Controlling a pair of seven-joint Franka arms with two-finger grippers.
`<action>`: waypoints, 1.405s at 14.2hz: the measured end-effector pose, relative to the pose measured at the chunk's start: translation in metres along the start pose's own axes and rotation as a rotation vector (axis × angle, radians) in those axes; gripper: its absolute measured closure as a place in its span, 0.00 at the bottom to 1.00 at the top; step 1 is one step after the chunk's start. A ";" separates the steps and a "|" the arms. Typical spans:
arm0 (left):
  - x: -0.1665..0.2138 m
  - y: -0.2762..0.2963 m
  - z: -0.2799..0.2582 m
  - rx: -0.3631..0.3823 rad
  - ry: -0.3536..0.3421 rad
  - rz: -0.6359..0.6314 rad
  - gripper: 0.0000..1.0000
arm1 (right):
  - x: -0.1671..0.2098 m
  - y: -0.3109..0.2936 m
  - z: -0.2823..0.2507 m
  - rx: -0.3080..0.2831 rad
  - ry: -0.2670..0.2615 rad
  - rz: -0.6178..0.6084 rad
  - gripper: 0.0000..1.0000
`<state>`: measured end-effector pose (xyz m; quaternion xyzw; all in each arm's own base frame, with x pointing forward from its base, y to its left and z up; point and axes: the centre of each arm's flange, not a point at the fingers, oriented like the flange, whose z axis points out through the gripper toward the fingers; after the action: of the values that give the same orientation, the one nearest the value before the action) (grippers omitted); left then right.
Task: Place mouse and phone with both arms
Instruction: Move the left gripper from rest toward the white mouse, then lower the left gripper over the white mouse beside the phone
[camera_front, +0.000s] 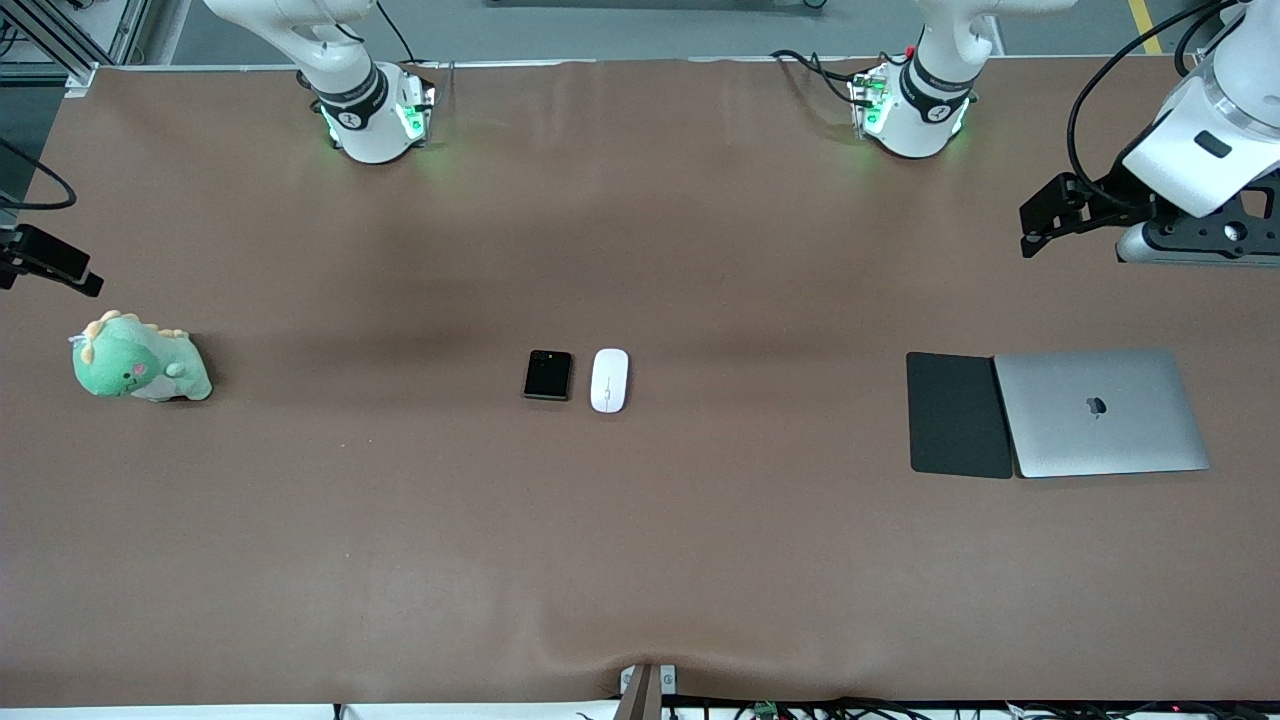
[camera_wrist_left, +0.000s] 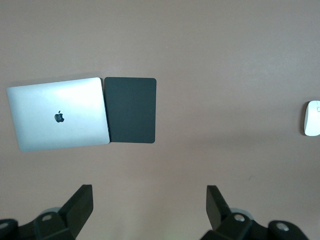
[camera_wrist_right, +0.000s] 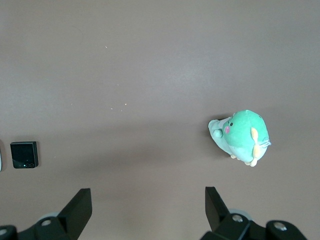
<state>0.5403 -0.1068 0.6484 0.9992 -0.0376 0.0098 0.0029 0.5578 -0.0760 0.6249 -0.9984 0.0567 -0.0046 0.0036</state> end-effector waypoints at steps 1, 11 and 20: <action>0.000 0.000 0.000 0.000 0.000 0.000 0.00 | 0.000 0.000 0.000 0.000 0.000 -0.002 0.00; 0.001 0.014 0.003 -0.003 -0.002 -0.004 0.00 | 0.003 -0.001 0.002 0.000 0.006 -0.018 0.00; 0.025 0.170 0.091 -0.044 -0.001 -0.113 0.00 | 0.011 0.010 0.007 -0.001 0.028 -0.017 0.00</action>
<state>0.5539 -0.2792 0.5590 0.9995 0.0184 0.0083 0.0255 0.5672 -0.0870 0.6179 -0.9987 0.0481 -0.0186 0.0024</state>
